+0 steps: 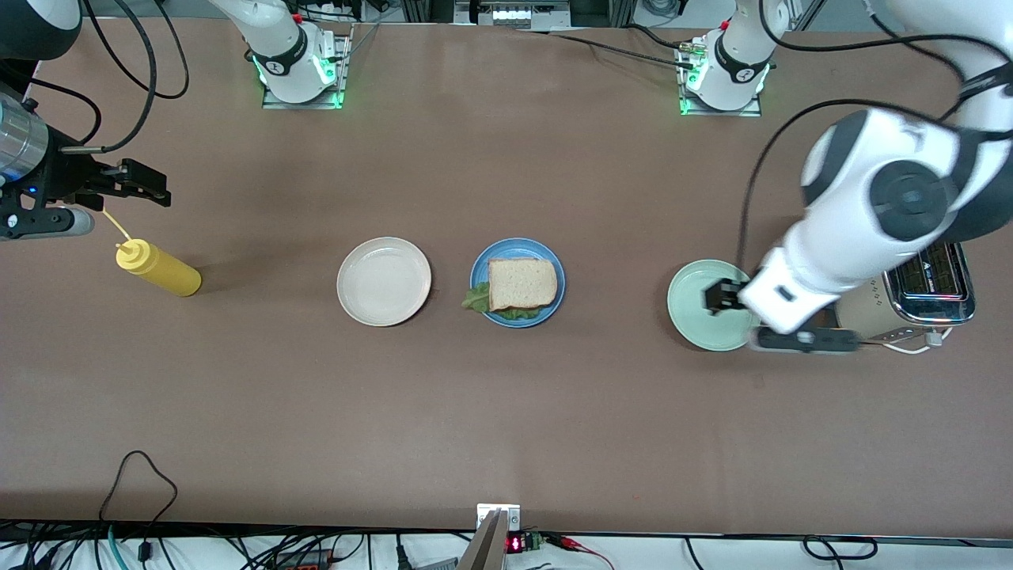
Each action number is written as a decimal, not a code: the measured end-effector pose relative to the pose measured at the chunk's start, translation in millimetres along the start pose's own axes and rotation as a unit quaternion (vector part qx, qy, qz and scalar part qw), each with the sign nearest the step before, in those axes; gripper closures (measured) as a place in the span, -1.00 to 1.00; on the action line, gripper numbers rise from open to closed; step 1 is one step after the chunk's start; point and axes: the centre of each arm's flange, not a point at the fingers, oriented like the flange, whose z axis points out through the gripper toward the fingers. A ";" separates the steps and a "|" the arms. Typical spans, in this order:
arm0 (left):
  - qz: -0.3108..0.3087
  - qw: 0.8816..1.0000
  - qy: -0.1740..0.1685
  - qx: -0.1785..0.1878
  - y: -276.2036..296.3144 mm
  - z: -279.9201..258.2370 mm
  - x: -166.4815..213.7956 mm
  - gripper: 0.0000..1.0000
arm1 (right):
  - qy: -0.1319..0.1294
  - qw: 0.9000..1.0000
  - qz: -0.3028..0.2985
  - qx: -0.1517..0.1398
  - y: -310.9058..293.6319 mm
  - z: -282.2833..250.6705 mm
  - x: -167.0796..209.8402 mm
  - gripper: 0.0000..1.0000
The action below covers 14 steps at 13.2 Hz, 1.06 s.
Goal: Make sandwich in blue plate with both arms
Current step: 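Open the left gripper and withdraw it toward the toaster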
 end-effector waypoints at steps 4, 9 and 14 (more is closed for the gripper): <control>-0.043 0.999 0.010 -0.001 -93.6 -53.4 -5.1 -1.00 | 0.000 1.000 0.002 0.000 1.9 0.0 -0.1 -1.00; -0.013 1.000 -0.007 0.005 -136.2 -99.8 -59.5 -1.00 | 0.000 1.000 0.003 0.000 3.4 0.1 -0.2 -1.00; -0.011 1.000 -0.005 0.006 -135.2 -82.5 -90.5 -1.00 | 0.000 1.000 0.003 0.000 3.5 0.0 -0.2 -1.00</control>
